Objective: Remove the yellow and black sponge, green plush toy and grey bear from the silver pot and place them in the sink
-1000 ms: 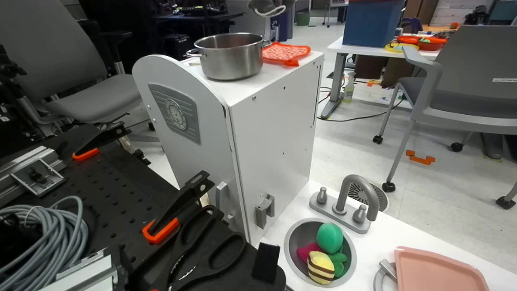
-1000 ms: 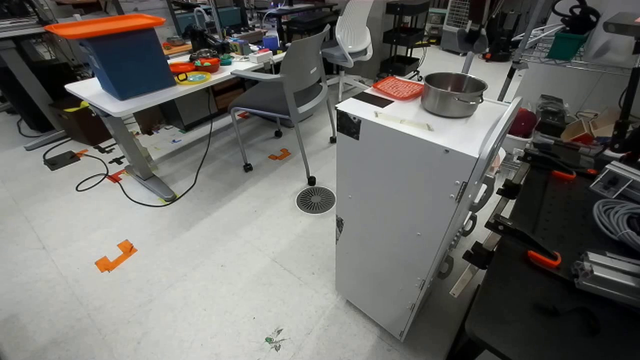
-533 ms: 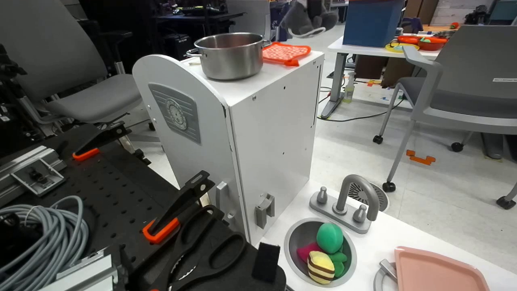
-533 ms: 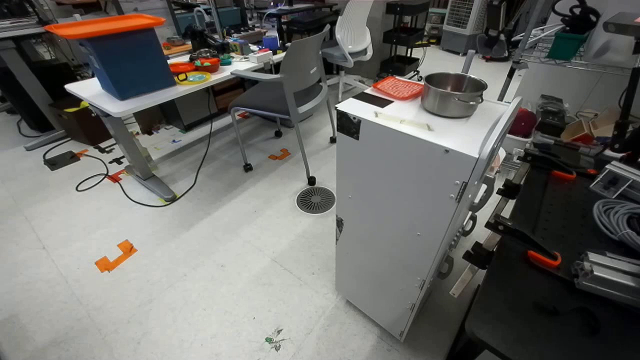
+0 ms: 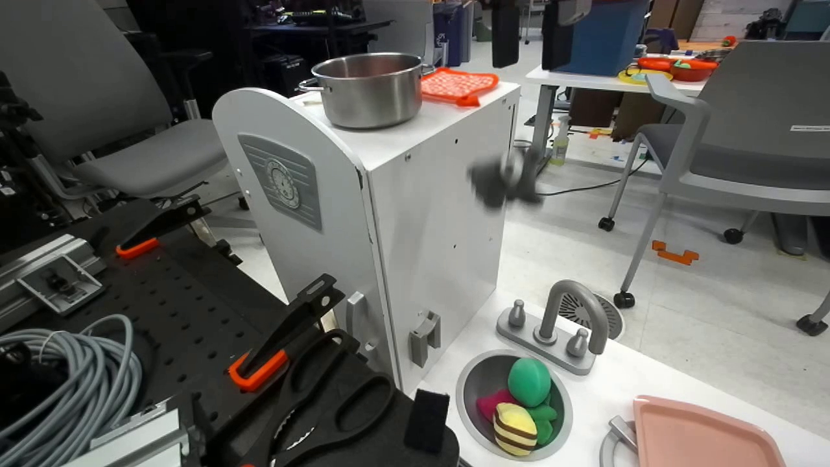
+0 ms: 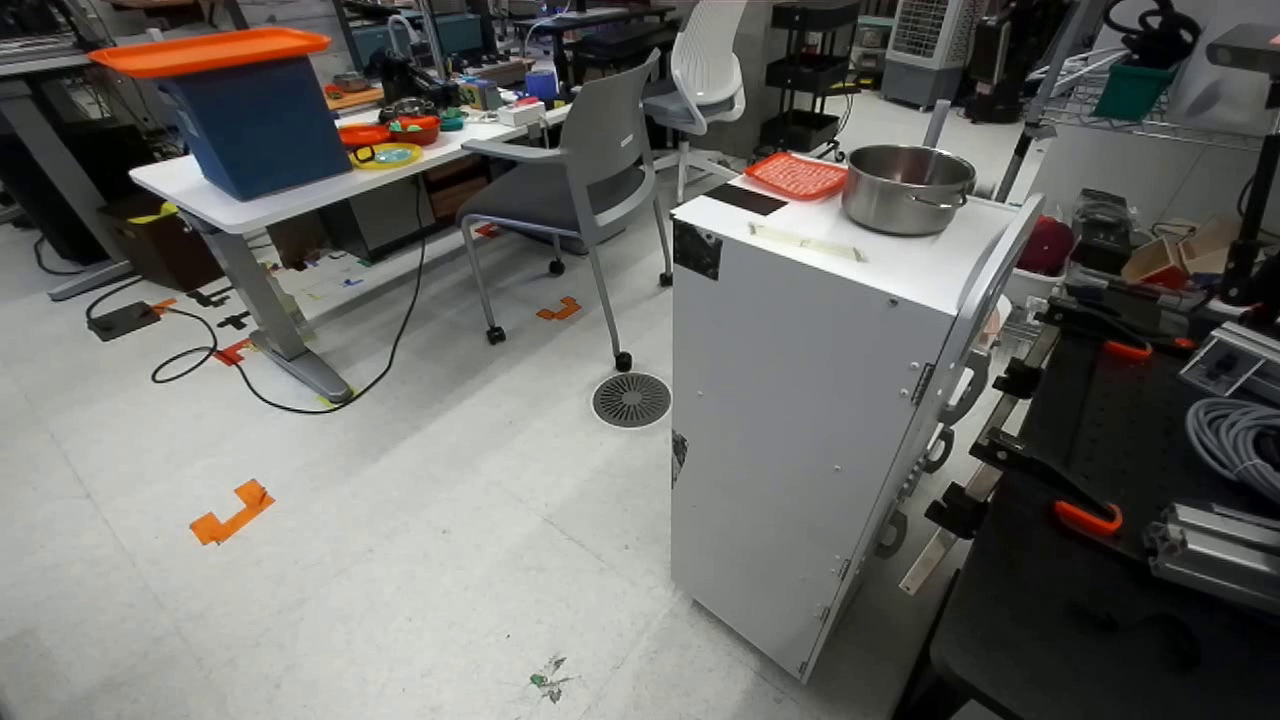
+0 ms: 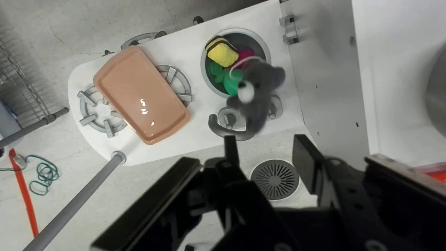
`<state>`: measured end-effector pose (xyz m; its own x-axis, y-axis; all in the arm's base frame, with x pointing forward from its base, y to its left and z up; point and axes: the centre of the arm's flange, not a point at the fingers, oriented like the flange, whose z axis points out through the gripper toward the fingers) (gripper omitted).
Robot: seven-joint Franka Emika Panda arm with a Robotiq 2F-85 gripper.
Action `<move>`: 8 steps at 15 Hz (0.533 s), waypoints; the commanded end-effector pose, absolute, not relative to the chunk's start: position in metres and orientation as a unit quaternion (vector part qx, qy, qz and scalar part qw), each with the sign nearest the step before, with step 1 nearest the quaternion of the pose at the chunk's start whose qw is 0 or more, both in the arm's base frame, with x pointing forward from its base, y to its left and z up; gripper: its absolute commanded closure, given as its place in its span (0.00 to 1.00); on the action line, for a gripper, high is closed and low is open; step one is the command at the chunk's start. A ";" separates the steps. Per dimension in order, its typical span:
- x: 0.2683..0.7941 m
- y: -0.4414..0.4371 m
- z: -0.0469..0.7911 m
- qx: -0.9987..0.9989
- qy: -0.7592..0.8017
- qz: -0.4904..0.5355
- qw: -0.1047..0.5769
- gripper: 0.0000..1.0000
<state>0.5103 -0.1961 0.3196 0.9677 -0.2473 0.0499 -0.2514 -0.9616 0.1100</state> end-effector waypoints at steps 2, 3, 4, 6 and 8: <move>0.522 -0.181 0.313 0.990 -0.121 0.003 0.066 0.16; 0.523 -0.175 0.311 0.991 -0.113 0.002 0.068 0.08; 0.524 -0.169 0.311 0.992 -0.104 0.002 0.069 0.02; 0.526 -0.157 0.316 0.993 -0.090 0.008 0.072 0.00; 0.526 -0.149 0.319 0.994 -0.079 0.012 0.071 0.00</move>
